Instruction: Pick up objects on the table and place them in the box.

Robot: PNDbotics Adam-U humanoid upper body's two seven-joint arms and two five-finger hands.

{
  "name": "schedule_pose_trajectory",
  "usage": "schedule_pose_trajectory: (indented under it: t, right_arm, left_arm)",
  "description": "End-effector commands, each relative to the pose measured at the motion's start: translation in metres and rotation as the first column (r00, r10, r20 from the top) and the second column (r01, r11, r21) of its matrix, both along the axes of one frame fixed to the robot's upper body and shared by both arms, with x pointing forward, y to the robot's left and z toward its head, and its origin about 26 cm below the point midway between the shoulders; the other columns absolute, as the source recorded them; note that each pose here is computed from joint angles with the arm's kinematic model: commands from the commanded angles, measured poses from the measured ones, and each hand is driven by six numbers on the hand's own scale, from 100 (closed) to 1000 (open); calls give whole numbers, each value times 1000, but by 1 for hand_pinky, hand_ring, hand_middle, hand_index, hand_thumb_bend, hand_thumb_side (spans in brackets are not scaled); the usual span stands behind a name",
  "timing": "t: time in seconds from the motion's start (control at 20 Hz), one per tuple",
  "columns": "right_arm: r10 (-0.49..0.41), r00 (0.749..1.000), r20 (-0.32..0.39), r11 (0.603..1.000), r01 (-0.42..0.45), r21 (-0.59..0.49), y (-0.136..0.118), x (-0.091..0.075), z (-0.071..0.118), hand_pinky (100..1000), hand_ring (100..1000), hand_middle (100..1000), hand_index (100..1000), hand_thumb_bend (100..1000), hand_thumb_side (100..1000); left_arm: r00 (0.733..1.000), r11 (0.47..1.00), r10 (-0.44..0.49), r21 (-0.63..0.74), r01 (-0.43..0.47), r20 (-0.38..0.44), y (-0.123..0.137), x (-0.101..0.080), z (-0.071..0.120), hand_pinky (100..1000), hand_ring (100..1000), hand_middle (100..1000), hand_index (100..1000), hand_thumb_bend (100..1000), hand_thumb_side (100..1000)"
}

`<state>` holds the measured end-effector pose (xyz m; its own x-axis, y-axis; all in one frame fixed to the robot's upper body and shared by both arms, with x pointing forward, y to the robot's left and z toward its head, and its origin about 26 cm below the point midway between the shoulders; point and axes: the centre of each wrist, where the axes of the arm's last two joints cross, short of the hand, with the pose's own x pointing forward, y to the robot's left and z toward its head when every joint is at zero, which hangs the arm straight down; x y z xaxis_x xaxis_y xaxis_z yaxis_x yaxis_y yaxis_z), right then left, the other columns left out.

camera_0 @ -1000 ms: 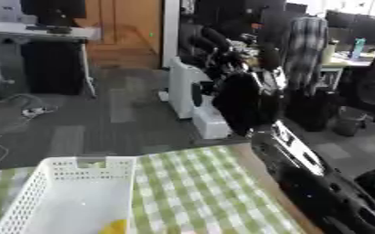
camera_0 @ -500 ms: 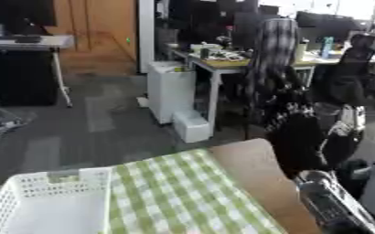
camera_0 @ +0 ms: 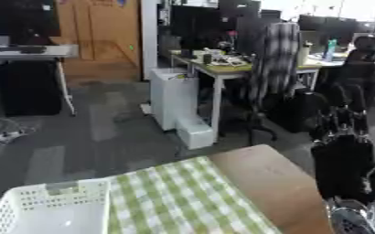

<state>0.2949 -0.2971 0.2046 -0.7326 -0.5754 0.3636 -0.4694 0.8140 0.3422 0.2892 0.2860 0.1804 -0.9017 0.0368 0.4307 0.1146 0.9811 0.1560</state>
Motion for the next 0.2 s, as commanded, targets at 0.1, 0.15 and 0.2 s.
schedule_pose_trajectory:
  t: [0.1, 0.15, 0.2]
  right_arm:
    - [0, 1000, 13, 1000, 1, -21, -2, -3, 4, 431, 742, 788, 850, 507, 674]
    - [1, 1000, 11, 1000, -1, -24, -2, -3, 3, 432, 742, 788, 850, 507, 674]
    - [4, 1000, 8, 1000, -3, -26, -2, -3, 2, 431, 741, 787, 850, 505, 673]
  left_arm:
    - [999, 1000, -9, 7, 9, 53, 0, 1, 15, 671, 589, 837, 841, 366, 774]
    - [998, 1000, -13, 3, 13, 59, 0, 2, 17, 670, 588, 838, 843, 366, 774]
    - [998, 1000, -21, 2, 21, 65, -1, 2, 18, 675, 590, 836, 814, 359, 779]
